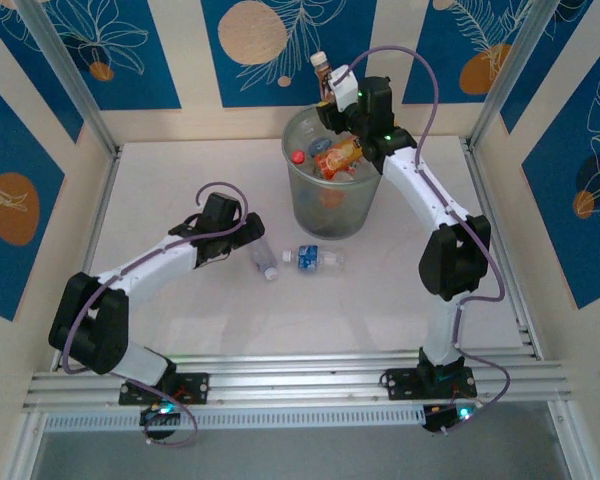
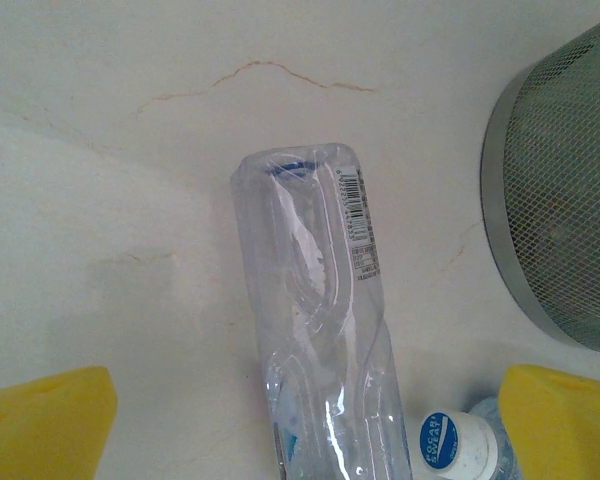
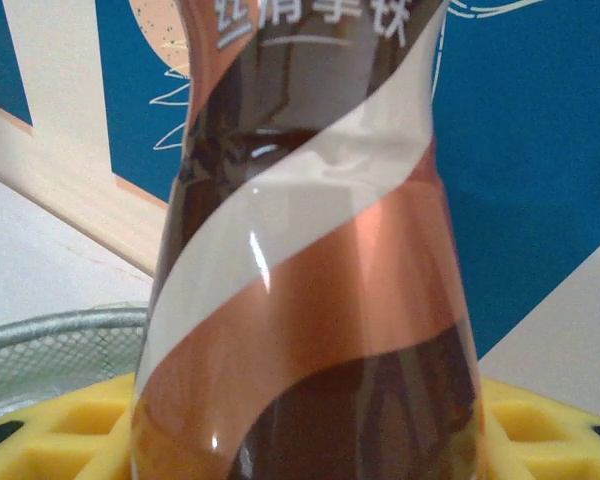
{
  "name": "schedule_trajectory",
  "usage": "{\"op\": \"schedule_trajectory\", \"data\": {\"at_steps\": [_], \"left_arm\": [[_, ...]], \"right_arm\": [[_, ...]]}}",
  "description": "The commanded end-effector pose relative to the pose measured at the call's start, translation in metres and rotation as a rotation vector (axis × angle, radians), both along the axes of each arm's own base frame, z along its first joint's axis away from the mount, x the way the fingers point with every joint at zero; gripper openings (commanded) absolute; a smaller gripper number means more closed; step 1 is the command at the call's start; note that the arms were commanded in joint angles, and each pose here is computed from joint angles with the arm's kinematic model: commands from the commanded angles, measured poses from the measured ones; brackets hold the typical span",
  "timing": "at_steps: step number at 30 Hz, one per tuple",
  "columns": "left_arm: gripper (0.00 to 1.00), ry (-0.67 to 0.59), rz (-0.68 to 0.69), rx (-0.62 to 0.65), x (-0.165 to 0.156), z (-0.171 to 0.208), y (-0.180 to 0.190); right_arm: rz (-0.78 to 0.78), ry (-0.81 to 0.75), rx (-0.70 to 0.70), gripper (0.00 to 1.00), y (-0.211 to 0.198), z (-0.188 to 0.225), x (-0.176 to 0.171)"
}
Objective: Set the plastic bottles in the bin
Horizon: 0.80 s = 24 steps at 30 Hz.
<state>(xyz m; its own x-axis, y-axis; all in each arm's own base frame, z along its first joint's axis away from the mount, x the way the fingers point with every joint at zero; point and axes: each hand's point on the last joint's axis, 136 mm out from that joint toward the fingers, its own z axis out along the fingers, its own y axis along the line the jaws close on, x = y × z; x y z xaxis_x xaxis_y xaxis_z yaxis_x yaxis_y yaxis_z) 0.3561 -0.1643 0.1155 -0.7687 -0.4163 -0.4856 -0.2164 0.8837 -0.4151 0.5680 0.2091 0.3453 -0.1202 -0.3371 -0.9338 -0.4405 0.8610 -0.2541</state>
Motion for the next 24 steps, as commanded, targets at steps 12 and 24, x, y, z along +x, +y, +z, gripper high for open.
{"op": "schedule_trajectory", "data": {"at_steps": [12,24], "left_arm": [[0.98,-0.058,0.014,0.018,0.008,0.025,0.007],[0.98,-0.055,0.011,0.032,0.012,0.026,0.007]], "right_arm": [[0.032,0.002,-0.088,0.57,-0.007,0.001,-0.006],[0.027,-0.017,-0.129,0.65,-0.015,0.004,-0.013]]}}
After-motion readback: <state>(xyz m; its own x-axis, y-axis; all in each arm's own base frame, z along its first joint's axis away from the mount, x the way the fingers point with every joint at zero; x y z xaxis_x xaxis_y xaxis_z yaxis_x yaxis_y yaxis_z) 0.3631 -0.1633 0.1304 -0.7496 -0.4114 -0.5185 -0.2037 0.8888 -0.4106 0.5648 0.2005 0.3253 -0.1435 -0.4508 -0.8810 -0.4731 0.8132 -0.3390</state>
